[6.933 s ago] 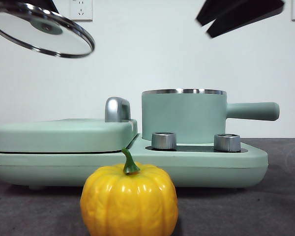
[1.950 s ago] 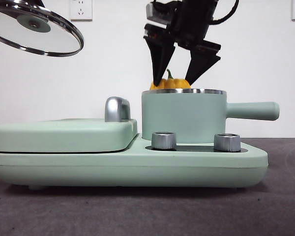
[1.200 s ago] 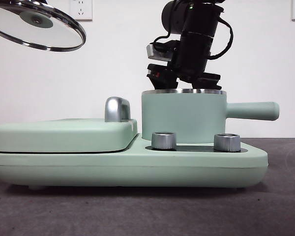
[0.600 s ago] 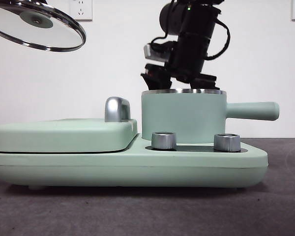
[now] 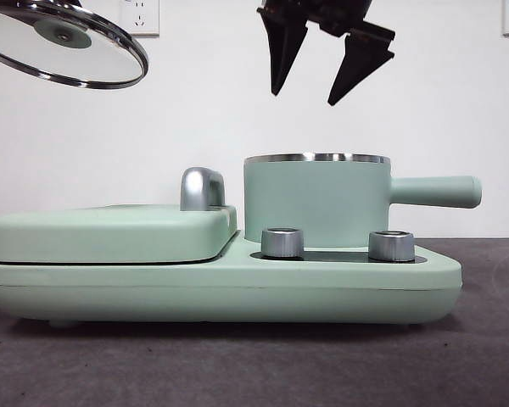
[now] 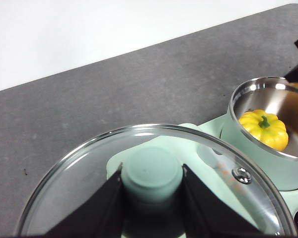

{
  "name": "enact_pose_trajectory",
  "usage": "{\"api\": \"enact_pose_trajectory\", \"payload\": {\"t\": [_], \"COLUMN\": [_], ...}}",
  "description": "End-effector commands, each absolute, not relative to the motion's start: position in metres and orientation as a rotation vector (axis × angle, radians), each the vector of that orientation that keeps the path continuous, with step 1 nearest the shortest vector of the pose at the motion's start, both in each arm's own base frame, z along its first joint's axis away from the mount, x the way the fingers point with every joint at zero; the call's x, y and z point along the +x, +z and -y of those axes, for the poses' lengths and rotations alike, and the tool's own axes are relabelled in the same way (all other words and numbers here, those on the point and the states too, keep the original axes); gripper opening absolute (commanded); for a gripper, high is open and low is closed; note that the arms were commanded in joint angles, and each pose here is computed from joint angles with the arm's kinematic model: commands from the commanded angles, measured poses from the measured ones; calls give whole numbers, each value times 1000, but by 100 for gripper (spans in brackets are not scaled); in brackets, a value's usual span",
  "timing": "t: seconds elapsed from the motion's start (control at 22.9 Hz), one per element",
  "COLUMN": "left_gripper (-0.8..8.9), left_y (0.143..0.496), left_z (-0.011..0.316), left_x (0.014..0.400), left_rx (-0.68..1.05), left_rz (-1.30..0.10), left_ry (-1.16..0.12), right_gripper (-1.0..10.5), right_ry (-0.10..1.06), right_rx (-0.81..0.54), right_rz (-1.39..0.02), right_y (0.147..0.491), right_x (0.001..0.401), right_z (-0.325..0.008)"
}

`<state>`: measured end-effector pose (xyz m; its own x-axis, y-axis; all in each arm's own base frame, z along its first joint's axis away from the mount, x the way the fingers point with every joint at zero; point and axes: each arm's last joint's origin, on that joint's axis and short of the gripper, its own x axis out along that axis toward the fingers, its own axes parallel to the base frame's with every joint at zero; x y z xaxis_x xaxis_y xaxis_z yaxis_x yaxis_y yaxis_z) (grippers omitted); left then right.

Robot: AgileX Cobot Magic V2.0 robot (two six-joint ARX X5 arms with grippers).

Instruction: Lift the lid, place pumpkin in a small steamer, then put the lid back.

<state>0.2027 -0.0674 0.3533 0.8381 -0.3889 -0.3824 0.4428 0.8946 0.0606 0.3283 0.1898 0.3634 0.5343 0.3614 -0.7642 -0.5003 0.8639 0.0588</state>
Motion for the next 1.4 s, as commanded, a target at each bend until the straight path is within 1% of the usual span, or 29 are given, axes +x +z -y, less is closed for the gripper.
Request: {"api": "enact_pose_trajectory", "payload": {"t": [0.04, 0.31, 0.61, 0.83, 1.01, 1.14, 1.4], "left_gripper": [14, 14, 14, 14, 14, 14, 14], "left_y": [363, 363, 363, 361, 357, 354, 348], "left_z": [68, 68, 68, 70, 74, 80, 97], "left_x": [202, 202, 202, 203, 208, 211, 216], "left_rx": [148, 147, 147, 140, 136, 137, 150], "left_rz": [-315, -315, -317, -325, -345, -359, -364], "left_ry": [-444, -444, -448, -492, -530, -560, -624], "right_gripper": [404, 399, 381, 381, 379, 378, 378], "right_ry": [523, 521, 520, 512, 486, 442, 366], "right_rx": [-145, -123, -77, -44, -26, -28, -30], "right_rz": [-784, -668, -597, -552, -481, -453, -474], "right_y": [375, 365, 325, 303, 299, 298, 298], "right_x": [320, 282, 216, 167, 138, 123, 96], "right_z": [-189, -167, -129, -99, -81, -71, -52]}}
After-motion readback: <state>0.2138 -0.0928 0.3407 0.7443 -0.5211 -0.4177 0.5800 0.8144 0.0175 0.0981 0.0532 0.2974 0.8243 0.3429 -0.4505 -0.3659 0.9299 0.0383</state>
